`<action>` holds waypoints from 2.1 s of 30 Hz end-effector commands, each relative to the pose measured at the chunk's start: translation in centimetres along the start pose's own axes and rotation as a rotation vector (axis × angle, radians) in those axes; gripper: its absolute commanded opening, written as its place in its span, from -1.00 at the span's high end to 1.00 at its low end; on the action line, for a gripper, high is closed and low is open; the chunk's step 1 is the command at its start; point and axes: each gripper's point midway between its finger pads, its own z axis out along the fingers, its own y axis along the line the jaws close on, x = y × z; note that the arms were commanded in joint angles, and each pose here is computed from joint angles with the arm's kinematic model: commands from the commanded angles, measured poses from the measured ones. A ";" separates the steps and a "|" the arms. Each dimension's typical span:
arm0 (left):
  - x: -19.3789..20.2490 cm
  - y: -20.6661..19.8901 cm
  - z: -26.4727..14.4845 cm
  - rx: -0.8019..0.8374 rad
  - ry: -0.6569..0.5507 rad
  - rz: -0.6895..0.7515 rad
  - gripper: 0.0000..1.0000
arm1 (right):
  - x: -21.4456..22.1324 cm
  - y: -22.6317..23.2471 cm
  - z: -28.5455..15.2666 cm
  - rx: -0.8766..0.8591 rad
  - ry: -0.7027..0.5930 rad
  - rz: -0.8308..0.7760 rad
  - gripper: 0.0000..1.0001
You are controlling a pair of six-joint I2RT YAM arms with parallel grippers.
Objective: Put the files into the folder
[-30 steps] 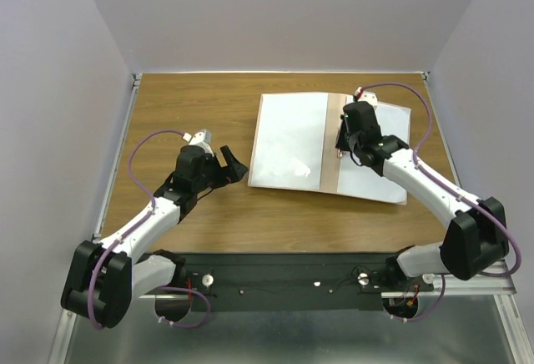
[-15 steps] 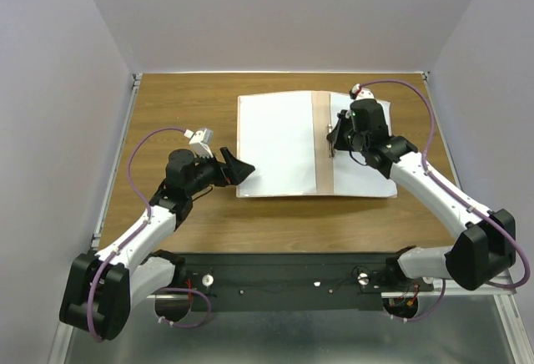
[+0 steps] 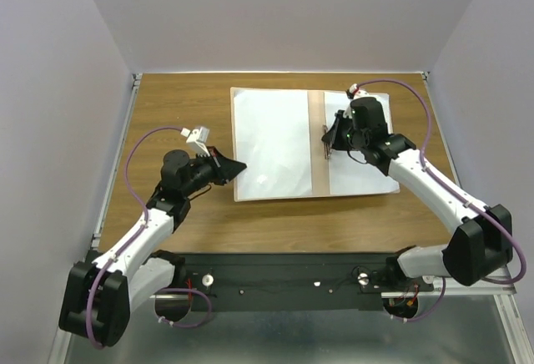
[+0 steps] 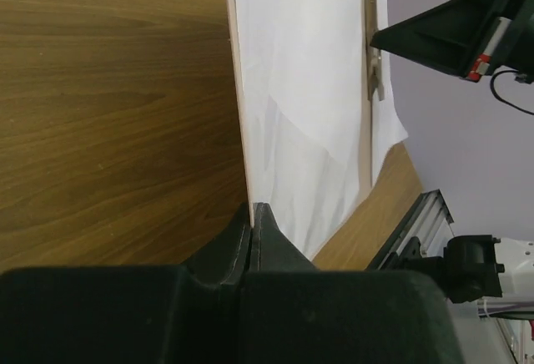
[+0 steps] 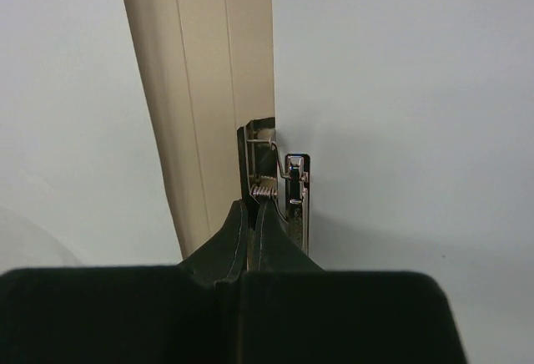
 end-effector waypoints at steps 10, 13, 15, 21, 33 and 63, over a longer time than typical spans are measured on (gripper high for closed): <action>0.9 2.5 -2.9 -0.310 0.081 -0.144 1.00 | 2.5 -0.2 5.4 0.024 0.105 0.044 0.09; 1.0 2.9 -3.9 -0.383 0.112 -0.146 1.00 | 1.3 -0.8 6.3 0.081 0.069 0.076 -0.42; 0.6 2.7 -4.4 -0.404 0.121 -0.133 1.00 | 0.7 -2.1 6.8 0.157 0.039 0.082 -0.63; -0.8 3.1 -6.5 -0.539 0.124 -0.092 1.00 | 1.8 -5.3 9.9 0.241 0.096 0.060 -0.71; -3.7 4.0 -6.2 -0.652 0.126 -0.025 1.00 | 6.8 -10.0 14.3 0.272 0.277 0.081 -0.60; -3.2 -6.4 14.3 -0.237 0.272 0.088 -0.96 | 9.3 -8.5 14.4 0.156 0.318 0.196 -0.03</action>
